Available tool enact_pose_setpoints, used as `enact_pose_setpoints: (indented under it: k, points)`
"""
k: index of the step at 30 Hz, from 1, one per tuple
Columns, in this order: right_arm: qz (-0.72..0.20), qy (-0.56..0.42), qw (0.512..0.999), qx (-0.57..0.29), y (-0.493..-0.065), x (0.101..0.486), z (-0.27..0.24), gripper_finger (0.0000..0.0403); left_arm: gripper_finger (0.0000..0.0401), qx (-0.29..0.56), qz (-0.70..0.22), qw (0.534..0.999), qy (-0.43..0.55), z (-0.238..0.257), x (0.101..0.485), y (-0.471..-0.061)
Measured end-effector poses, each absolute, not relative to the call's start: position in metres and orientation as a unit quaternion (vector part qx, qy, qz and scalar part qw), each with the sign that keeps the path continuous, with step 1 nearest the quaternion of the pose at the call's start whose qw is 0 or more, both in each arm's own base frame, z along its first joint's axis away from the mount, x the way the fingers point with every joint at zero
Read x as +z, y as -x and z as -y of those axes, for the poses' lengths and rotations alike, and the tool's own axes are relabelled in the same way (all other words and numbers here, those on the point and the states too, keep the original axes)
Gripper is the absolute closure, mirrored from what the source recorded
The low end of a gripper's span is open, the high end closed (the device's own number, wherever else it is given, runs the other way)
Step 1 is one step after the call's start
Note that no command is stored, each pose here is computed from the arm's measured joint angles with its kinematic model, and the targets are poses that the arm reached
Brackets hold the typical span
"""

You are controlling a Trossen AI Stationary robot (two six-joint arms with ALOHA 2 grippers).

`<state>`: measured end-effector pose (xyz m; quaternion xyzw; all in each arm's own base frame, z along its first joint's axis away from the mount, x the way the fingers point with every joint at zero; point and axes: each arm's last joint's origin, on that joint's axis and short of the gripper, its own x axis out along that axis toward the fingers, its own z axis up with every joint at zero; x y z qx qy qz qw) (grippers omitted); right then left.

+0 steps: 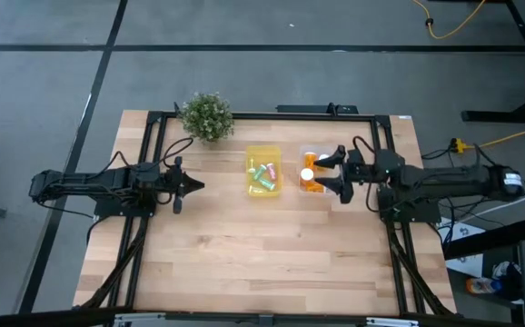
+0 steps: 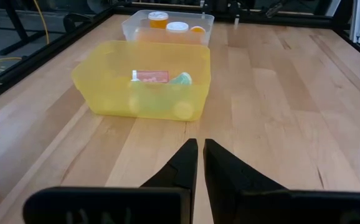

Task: Pick and place medicine bottles into bin by pill shape (circle, oval)
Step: Return to Home Position

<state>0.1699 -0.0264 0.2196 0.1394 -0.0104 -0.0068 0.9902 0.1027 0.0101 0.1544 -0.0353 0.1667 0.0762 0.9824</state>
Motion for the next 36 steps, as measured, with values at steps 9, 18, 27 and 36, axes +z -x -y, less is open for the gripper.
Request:
enact_pose_setpoints:
  k: [9, 18, 27, 36]
  points:
    - [-0.018, -0.130, 0.991, 0.010, -0.152, 0.220, 0.042, 0.0104, 0.0378, 0.076, -0.167, 0.982, 0.035, -0.010, 0.154, -0.103]
    - [-0.033, -0.096, 0.992, -0.075, -0.137, 0.216, 0.029, 0.0104, 0.0378, 0.076, -0.167, 0.982, 0.035, -0.010, 0.154, -0.103]
    - [0.019, -0.074, 0.994, -0.072, -0.122, 0.174, 0.017, 0.0104, 0.0378, 0.076, -0.167, 0.982, 0.035, -0.010, 0.154, -0.103]
    - [-0.028, -0.073, 0.991, -0.109, -0.113, 0.161, 0.018, 0.0104, 0.0378, 0.076, -0.167, 0.982, 0.035, -0.010, 0.154, -0.103]
